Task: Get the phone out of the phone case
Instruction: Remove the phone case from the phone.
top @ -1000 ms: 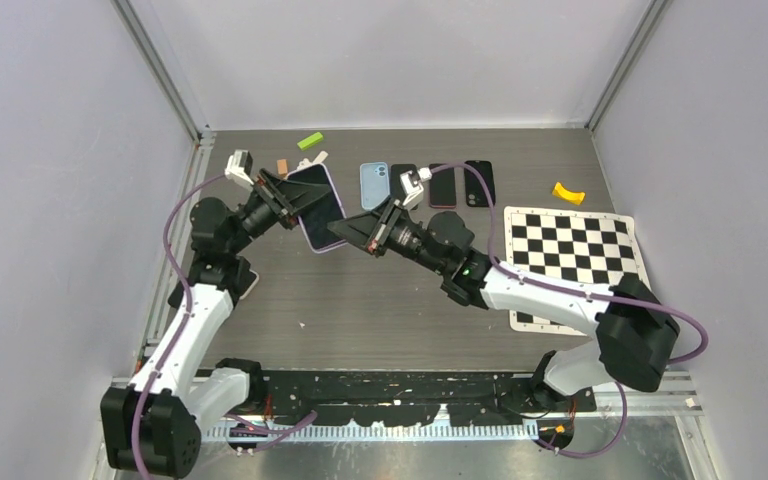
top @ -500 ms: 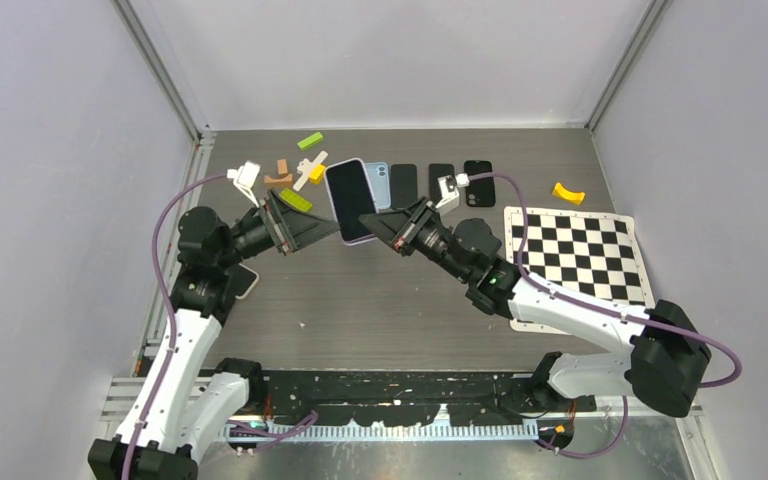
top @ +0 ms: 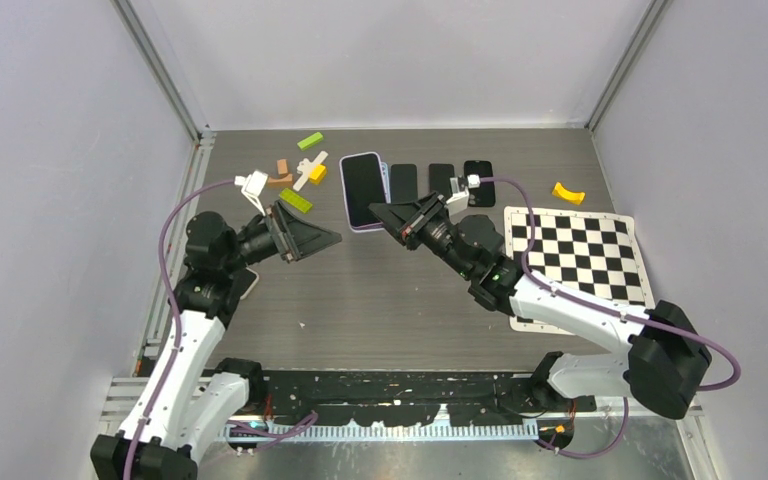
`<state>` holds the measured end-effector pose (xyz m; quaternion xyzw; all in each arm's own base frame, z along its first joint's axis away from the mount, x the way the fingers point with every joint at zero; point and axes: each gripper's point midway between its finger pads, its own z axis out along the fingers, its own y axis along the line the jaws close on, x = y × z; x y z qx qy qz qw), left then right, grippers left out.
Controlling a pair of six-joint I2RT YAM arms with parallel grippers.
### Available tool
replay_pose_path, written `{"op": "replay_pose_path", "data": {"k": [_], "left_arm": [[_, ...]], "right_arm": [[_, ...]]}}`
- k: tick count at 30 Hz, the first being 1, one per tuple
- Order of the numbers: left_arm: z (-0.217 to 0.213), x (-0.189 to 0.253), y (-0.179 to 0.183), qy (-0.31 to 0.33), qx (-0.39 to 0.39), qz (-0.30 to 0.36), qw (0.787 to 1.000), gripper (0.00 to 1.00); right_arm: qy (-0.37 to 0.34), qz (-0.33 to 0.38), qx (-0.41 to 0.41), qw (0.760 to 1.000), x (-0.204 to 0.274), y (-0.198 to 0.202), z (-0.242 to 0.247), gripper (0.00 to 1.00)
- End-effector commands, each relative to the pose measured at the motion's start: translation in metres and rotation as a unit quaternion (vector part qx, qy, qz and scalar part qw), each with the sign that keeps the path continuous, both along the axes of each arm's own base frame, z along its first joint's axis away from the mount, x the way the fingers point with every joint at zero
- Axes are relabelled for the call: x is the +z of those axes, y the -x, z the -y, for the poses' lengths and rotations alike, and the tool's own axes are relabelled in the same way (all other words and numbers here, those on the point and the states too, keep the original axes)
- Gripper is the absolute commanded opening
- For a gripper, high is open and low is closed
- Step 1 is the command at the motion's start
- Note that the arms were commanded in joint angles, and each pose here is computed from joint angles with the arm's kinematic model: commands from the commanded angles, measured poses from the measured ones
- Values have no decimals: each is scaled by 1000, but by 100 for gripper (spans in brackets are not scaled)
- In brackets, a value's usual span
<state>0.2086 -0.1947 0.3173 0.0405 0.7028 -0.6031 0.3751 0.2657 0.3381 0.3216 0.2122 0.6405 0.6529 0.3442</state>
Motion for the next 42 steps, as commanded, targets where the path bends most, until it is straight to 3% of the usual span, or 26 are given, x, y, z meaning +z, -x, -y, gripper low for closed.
{"op": "replay_pose_path", "data": {"k": [1, 5, 20, 26, 32, 42], "left_arm": [[3, 16, -4, 9, -18, 53, 998, 66], [3, 19, -12, 7, -8, 70, 997, 70], [5, 22, -47, 24, 22, 73, 997, 66], [6, 30, -53, 25, 23, 84, 996, 73], [5, 34, -57, 28, 28, 87, 995, 73], [5, 30, -62, 28, 36, 80, 996, 57]], "right_arm": [[-113, 48, 9, 992, 70, 0, 7, 1], [-140, 37, 13, 989, 76, -7, 9, 1], [-188, 11, 63, 980, 91, -15, -4, 0], [-194, 8, 73, 978, 91, -14, -6, 1], [-199, 8, 80, 977, 93, -12, -6, 1], [-208, 14, 96, 973, 101, -6, -6, 1]]}}
